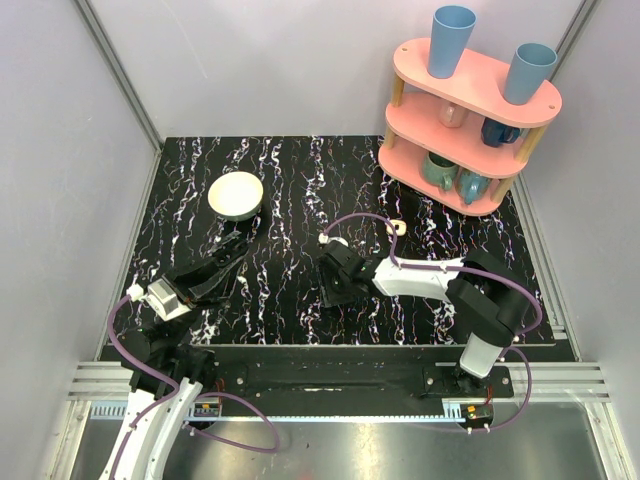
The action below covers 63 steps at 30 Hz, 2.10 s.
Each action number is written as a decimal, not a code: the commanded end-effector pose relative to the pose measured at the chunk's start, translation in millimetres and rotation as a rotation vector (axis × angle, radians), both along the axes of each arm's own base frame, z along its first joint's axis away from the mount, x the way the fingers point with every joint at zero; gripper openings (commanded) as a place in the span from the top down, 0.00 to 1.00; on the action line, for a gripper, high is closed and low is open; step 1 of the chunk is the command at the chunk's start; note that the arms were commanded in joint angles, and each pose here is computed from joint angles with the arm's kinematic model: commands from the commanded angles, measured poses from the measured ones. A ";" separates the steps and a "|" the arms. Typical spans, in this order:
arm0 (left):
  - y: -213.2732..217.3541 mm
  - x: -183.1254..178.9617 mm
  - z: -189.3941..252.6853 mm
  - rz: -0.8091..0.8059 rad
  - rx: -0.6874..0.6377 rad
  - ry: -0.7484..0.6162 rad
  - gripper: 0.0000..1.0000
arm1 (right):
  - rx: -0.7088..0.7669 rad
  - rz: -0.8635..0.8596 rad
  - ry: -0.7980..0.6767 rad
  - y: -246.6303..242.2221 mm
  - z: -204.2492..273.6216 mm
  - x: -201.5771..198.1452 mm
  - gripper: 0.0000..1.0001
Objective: Insert the wireless bluetooth earbuds into the charging case
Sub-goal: Move the left earbud to the center of the board, then pick up the left earbud from the center of the board.
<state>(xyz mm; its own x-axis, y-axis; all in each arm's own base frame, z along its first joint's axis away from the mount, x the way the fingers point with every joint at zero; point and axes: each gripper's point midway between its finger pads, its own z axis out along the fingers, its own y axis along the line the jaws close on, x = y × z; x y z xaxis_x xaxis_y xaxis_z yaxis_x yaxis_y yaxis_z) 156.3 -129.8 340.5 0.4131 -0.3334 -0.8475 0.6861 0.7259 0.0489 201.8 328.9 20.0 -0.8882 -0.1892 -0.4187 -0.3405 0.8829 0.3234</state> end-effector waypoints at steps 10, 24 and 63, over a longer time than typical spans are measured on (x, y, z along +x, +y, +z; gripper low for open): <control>1.1 -11.3 14.6 -0.017 -0.017 -0.056 1.00 | -0.061 -0.039 0.012 -16.4 -11.5 -8.6 0.62; 1.3 -11.5 14.9 -0.015 -0.012 -0.058 1.00 | -0.067 -0.037 0.005 -18.3 -10.2 -8.8 0.65; 0.2 -1.6 9.5 -0.008 -0.002 -0.022 1.00 | 0.085 -0.203 -0.137 -10.3 16.8 19.3 0.78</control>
<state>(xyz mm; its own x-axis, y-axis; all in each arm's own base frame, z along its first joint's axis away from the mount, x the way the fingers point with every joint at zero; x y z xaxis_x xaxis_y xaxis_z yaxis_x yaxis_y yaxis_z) 159.3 -129.3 338.0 0.4009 -0.3285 -0.8552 0.6854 0.7269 0.0421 213.4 303.8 21.1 -0.8619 0.0198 -0.5066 -0.1709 0.9294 0.3271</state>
